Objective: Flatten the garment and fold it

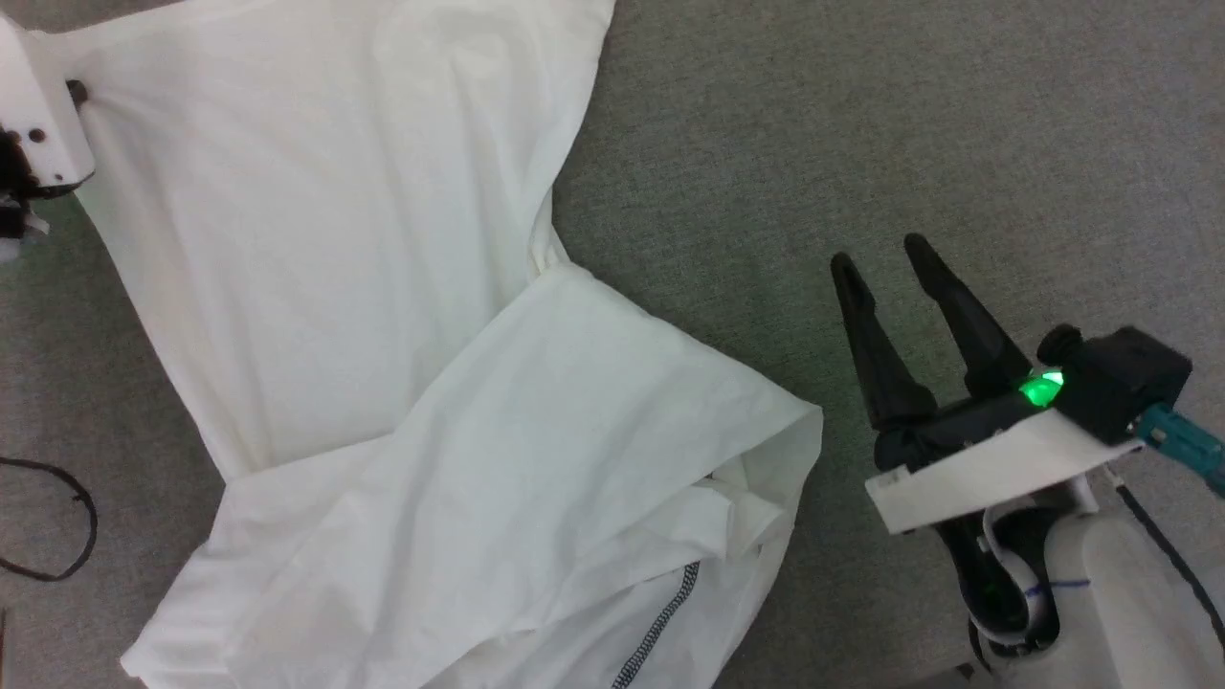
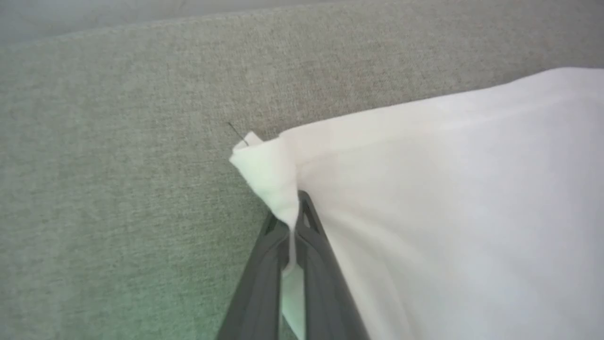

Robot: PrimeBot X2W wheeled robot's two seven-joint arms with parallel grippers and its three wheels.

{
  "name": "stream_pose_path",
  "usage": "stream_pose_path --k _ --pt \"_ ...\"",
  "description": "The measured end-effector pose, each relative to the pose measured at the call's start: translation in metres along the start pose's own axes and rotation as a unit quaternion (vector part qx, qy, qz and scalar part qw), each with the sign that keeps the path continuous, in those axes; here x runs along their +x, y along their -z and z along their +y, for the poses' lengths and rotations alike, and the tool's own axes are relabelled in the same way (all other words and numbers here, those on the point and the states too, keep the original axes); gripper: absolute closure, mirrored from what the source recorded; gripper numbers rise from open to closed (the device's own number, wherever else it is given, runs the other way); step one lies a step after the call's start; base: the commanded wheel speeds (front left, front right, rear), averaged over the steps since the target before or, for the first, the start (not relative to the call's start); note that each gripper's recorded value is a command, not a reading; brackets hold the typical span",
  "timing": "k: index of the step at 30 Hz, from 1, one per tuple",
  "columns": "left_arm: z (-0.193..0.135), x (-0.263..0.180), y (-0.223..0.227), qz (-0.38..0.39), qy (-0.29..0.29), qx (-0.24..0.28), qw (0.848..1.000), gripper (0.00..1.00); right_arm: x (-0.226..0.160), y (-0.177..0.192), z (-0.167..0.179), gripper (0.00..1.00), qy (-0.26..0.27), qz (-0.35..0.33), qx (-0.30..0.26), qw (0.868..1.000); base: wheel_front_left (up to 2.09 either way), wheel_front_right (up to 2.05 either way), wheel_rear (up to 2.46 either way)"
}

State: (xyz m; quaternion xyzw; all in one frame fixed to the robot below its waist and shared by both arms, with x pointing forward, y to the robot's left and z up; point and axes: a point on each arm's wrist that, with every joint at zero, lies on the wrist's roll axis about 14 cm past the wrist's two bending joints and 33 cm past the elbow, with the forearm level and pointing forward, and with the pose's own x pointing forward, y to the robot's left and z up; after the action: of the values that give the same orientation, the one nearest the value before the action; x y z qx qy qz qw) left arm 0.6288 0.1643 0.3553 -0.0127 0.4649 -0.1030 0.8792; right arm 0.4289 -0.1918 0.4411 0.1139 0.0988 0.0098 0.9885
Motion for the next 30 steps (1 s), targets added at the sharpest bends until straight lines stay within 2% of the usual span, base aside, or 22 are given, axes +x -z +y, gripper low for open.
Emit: stream_pose_path --k 4,8,16,21,25,30 --pt "-0.001 -0.006 0.0 -0.022 -0.01 0.007 1.0 1.0 0.021 -0.009 -0.001 0.0 -0.007 0.006 0.026 1.0 0.0 0.0 0.0" --pt "-0.002 -0.013 -0.004 -0.047 -0.014 0.014 0.999 1.0 0.063 -0.02 0.007 0.0 -0.034 0.034 0.048 0.998 0.0 0.0 0.0" --pt "-0.019 -0.027 -0.032 -0.133 0.011 0.03 0.991 1.0 0.145 -0.024 0.041 0.0 -0.087 0.15 0.039 0.984 0.0 0.0 0.0" --pt "-0.019 -0.032 -0.046 -0.167 0.014 0.038 0.985 1.0 0.177 -0.005 0.055 0.0 -0.092 0.222 0.024 0.97 0.0 0.0 0.0" --pt "-0.019 -0.03 -0.044 -0.174 0.016 0.043 0.984 1.0 0.196 0.012 0.062 0.0 -0.088 0.253 0.009 0.963 0.0 0.0 0.0" --pt "-0.013 -0.025 -0.045 -0.182 0.014 0.05 0.982 1.0 0.209 0.045 0.057 0.0 -0.068 0.302 -0.008 0.951 0.0 0.0 0.0"
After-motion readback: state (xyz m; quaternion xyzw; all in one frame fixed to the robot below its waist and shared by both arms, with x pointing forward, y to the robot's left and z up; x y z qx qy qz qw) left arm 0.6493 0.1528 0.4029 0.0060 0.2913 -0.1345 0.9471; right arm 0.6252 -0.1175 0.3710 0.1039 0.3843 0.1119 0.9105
